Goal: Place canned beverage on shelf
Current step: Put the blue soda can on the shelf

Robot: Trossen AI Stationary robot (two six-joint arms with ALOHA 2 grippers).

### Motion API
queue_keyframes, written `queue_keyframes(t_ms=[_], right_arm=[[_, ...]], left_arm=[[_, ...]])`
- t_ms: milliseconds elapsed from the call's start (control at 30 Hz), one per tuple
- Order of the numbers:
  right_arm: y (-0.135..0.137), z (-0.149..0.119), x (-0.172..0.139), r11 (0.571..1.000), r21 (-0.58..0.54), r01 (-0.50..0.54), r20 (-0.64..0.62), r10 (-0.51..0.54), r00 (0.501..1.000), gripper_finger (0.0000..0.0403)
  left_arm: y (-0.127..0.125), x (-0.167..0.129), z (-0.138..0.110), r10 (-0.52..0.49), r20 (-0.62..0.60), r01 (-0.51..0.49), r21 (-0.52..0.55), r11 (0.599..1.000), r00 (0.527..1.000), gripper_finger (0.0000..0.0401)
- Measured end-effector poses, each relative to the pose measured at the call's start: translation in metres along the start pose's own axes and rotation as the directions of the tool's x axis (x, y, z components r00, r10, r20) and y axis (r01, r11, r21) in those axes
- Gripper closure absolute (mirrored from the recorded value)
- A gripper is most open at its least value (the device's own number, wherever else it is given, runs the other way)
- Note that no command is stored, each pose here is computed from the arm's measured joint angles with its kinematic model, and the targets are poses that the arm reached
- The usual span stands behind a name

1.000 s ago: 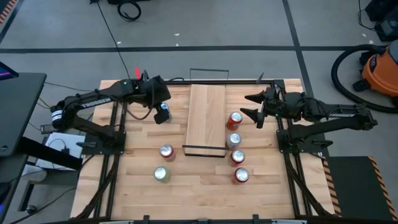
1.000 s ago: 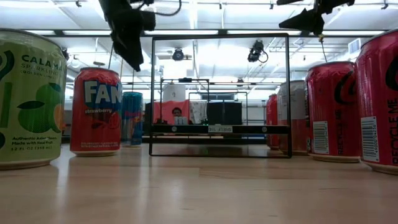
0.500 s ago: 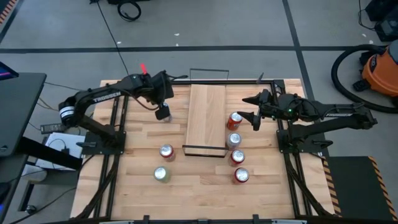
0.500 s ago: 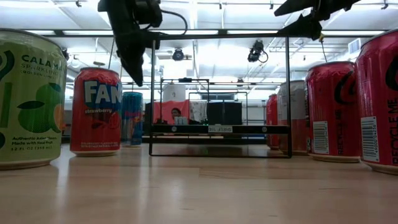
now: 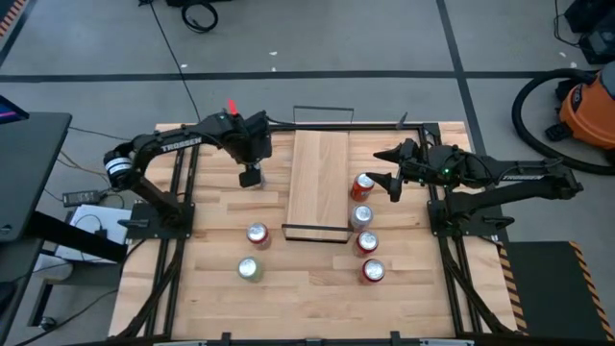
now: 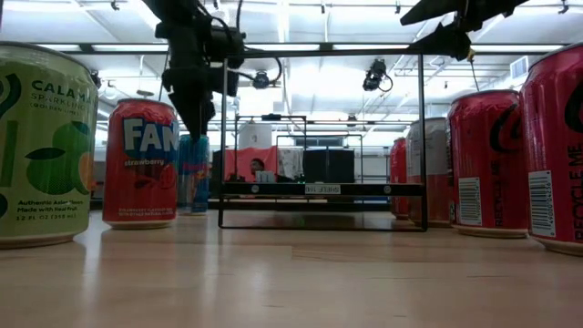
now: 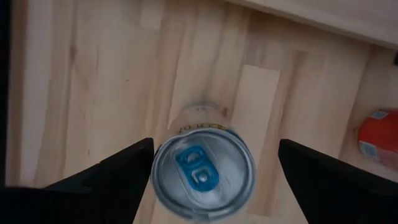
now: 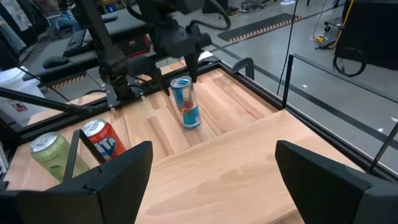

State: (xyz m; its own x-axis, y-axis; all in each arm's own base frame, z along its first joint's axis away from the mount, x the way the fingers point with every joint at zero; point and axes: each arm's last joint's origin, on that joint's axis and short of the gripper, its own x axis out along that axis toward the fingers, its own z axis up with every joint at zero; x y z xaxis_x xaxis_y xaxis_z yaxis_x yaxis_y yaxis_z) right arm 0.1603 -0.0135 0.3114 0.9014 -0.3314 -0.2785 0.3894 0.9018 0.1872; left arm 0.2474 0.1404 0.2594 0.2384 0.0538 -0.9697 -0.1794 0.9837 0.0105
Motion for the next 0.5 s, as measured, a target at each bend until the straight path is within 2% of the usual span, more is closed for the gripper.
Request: queue_keyframes(t_ms=[200, 500], right_arm=[[0.0, 0.0, 0.0, 1.0, 0.025, 0.0, 0.001, 0.0, 1.0, 0.0053], [0.0, 0.0, 0.0, 1.0, 0.028, 0.0, 0.0, 0.0, 1.0, 0.0053]], left_arm=[[0.002, 0.014, 0.002, -0.021, -0.063, 0.023, 0.03, 0.999, 0.998, 0.0051], [0.004, 0.03, 0.004, -0.039, -0.122, 0.043, 0.033, 0.999, 0.992, 0.0105]])
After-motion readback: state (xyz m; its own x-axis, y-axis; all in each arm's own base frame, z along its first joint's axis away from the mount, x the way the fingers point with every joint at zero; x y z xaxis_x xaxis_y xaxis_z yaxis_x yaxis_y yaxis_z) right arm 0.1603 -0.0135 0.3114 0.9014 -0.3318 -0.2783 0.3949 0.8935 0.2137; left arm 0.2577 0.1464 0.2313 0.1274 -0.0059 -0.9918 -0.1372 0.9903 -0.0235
